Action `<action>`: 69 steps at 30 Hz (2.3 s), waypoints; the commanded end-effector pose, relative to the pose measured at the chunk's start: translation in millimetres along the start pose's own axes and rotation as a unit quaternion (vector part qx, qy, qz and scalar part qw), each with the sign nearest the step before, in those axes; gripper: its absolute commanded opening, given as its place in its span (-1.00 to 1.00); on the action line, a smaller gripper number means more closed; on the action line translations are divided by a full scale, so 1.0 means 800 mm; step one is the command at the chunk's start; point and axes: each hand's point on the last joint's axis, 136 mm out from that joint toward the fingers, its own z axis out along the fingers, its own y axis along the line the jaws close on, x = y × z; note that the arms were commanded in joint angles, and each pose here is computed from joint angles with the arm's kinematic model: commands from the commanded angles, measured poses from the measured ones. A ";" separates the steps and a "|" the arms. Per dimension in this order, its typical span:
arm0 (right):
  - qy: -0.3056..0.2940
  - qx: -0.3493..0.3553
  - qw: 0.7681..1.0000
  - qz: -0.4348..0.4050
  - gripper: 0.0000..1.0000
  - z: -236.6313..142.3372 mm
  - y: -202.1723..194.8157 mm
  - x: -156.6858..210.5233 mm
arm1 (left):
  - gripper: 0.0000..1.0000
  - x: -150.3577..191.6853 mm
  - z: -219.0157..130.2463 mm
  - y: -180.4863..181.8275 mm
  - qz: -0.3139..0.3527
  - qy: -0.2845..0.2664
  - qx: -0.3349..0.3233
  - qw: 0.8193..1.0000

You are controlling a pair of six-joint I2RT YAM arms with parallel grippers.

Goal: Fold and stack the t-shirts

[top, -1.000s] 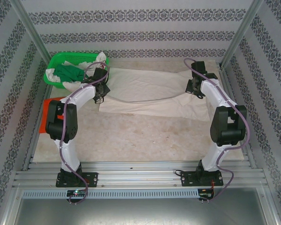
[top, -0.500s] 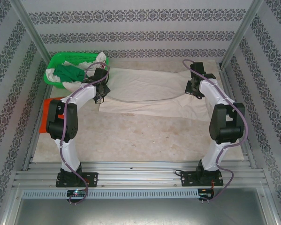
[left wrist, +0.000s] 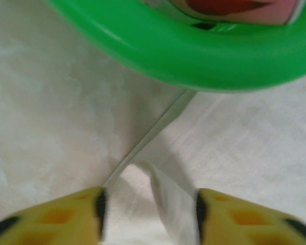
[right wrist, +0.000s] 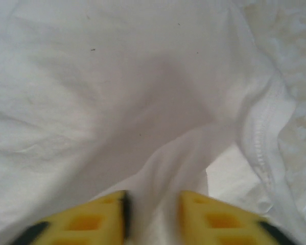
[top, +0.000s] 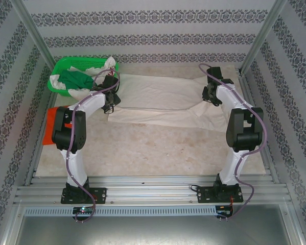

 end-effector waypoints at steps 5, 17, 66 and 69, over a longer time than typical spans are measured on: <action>-0.060 -0.046 0.997 0.005 0.45 -0.037 0.005 -0.019 | 0.95 -0.008 -0.033 -0.004 0.011 -0.015 0.024 1.000; 0.036 -0.021 0.990 0.133 0.17 -0.005 -0.086 0.091 | 1.00 0.077 -0.007 -0.035 0.015 0.065 0.102 0.993; 0.040 0.044 0.989 0.136 -1.00 0.035 -0.133 0.053 | 1.00 0.105 0.042 0.040 -0.015 0.094 0.041 0.995; 0.048 0.049 0.989 0.130 -1.00 0.044 -0.133 0.051 | 1.00 0.104 0.041 0.042 -0.016 0.093 0.039 0.995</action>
